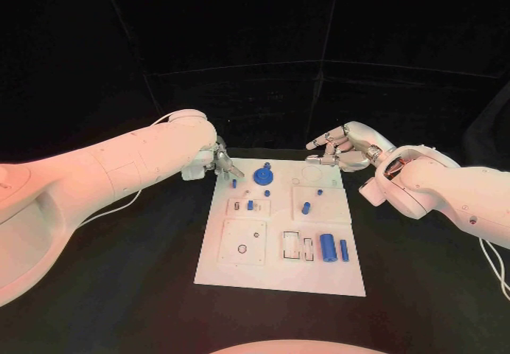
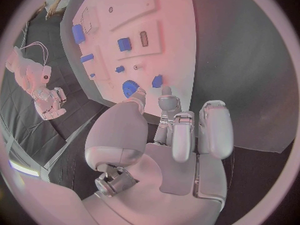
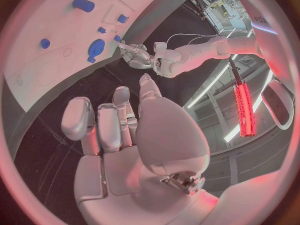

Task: Assemble the parts on the task board

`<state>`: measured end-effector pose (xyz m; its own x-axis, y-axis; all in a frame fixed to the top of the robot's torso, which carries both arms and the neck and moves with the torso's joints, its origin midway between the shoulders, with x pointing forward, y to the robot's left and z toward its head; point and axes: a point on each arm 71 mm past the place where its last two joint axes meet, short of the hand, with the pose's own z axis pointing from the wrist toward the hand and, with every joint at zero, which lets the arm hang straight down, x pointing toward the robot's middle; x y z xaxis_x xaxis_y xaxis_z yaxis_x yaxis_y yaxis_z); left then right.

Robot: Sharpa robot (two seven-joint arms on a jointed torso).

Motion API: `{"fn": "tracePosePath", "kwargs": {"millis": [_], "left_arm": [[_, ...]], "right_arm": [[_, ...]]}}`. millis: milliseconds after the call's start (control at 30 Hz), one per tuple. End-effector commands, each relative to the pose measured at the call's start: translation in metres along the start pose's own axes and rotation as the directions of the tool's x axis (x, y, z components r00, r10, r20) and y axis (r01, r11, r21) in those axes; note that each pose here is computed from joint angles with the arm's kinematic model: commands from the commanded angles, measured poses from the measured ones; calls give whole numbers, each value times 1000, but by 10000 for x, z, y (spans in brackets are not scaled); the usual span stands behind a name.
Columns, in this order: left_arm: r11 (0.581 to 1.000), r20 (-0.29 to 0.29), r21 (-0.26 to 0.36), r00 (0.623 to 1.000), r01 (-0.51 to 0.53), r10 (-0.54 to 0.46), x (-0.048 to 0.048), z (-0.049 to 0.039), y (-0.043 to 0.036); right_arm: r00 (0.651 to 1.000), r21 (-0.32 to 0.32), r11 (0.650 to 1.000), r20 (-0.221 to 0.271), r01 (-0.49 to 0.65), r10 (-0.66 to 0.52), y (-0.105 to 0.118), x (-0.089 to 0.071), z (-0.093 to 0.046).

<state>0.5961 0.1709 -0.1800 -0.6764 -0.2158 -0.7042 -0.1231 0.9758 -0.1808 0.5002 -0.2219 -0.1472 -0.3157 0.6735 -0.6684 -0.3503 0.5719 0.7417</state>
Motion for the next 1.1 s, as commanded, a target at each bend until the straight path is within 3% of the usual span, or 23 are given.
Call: {"fn": "tracePosePath", "kwargs": {"millis": [33, 467, 1100], "left_arm": [[1000, -11, 15, 1000, -26, 26, 19, 12, -19], [1000, -21, 19, 999, -23, 24, 75, 64, -31], [999, -17, 34, 1000, -20, 20, 79, 77, -59]], "right_arm": [[1000, -9, 1000, -4, -3, 3, 16, 0, 7], [1000, -11, 1000, -6, -4, 4, 21, 9, 17], [1000, -14, 1000, -9, -5, 5, 30, 21, 27]]}}
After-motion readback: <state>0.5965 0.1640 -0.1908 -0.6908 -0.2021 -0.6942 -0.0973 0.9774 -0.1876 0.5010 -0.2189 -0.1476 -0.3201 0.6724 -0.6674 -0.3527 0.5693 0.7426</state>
